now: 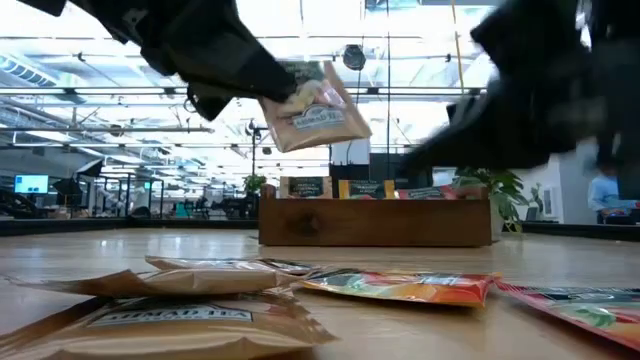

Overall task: Pick & Place Tea
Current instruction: Put the brown tea bag into the left wooden organizer

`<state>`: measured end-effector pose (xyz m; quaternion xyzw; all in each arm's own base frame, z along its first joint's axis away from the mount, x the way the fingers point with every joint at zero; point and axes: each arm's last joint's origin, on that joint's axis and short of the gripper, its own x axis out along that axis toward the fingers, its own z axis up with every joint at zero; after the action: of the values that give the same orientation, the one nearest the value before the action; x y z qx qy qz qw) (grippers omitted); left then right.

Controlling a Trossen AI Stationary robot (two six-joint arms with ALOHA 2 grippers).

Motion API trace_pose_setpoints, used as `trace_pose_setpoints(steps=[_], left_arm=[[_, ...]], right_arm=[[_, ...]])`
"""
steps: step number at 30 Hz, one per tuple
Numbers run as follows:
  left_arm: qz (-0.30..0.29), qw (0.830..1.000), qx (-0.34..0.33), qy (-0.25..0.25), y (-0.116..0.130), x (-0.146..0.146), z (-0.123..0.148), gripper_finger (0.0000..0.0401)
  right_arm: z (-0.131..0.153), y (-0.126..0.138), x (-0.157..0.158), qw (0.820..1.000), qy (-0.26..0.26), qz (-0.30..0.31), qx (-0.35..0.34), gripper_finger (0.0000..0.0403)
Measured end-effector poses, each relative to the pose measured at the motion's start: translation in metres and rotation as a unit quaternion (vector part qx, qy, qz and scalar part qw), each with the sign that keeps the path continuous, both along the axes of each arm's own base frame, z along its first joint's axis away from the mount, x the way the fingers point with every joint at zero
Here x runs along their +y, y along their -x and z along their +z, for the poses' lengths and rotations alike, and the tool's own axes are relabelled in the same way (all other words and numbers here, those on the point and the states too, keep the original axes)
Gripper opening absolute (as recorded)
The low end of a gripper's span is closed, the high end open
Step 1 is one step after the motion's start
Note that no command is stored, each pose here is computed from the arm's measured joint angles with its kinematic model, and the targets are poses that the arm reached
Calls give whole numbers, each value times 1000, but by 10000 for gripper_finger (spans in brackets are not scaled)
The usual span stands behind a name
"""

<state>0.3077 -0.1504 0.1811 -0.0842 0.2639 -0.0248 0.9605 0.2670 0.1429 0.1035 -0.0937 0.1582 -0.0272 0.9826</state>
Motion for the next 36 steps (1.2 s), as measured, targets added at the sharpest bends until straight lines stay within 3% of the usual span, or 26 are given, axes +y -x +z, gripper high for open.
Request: trace_pose_setpoints(steps=[6,10,14,20,24,32,36], left_arm=[[3,998,33,-55,-1,-12,6,5],[6,994,35,-105,3,-25,9,4],[7,993,15,-117,5,-34,16,5],[12,994,7,-110,2,-32,19,5],[21,995,-20,-100,-8,-26,22,3],[11,995,-5,-99,-23,-23,-4,3],[14,995,-9,-96,-30,-22,0,6]], right_arm=[[39,1,1,994,-73,55,-60,47],[50,-1,-5,988,-113,79,-71,96],[51,-7,-14,981,-154,93,-75,146],[51,-15,-30,977,-174,97,-71,197],[50,-18,-37,972,-194,115,-61,209],[49,-19,-40,969,-205,126,-47,202],[45,-18,-40,967,-215,131,-25,193]])
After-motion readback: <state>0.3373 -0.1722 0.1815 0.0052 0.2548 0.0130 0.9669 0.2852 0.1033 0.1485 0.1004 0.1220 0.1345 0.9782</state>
